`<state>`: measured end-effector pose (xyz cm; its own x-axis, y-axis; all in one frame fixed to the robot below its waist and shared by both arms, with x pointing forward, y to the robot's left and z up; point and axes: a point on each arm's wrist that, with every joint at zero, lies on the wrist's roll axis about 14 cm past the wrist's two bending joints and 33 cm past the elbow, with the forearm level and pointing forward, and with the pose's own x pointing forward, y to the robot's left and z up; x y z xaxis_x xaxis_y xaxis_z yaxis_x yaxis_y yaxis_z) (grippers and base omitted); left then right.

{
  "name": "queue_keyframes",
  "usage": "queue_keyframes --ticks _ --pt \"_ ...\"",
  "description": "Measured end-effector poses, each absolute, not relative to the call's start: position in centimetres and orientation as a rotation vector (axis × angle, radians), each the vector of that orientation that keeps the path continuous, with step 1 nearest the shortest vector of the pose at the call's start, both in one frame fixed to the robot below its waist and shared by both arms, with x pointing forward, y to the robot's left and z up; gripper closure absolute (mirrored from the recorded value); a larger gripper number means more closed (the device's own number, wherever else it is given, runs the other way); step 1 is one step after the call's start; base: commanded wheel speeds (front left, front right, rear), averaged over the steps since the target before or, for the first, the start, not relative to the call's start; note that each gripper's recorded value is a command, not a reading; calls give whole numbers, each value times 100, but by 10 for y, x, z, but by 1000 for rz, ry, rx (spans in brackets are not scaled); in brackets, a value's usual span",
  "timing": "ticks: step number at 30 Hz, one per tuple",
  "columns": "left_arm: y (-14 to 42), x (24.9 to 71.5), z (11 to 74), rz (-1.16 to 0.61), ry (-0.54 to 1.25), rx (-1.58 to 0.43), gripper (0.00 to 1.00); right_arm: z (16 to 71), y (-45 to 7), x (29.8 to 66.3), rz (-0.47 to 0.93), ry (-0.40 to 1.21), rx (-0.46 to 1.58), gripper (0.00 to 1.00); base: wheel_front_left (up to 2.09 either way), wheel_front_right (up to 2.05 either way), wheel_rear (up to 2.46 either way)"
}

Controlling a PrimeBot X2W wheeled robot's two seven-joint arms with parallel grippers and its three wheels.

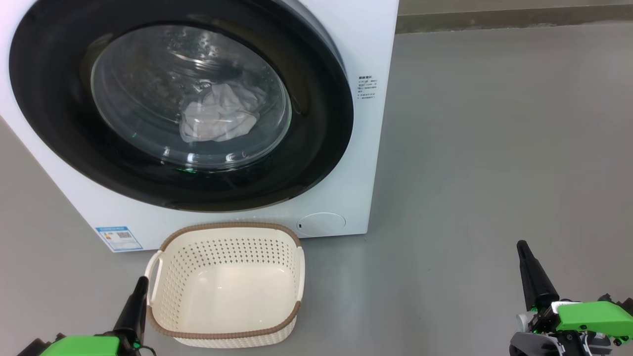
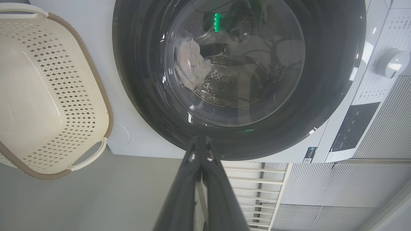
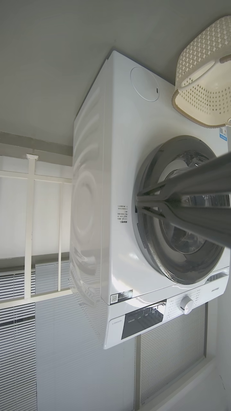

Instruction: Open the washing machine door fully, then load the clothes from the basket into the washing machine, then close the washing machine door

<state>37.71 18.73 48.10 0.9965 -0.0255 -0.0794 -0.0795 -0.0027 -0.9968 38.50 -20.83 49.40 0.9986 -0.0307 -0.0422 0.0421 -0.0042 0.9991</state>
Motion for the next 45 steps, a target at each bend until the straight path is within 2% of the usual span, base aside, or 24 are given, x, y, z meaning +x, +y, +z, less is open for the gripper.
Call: queue_keyframes --ticks 45 --pt "187 377 481 43 82 -1574 100 494 -208 385 -58 9 1575 100 0 0 0"
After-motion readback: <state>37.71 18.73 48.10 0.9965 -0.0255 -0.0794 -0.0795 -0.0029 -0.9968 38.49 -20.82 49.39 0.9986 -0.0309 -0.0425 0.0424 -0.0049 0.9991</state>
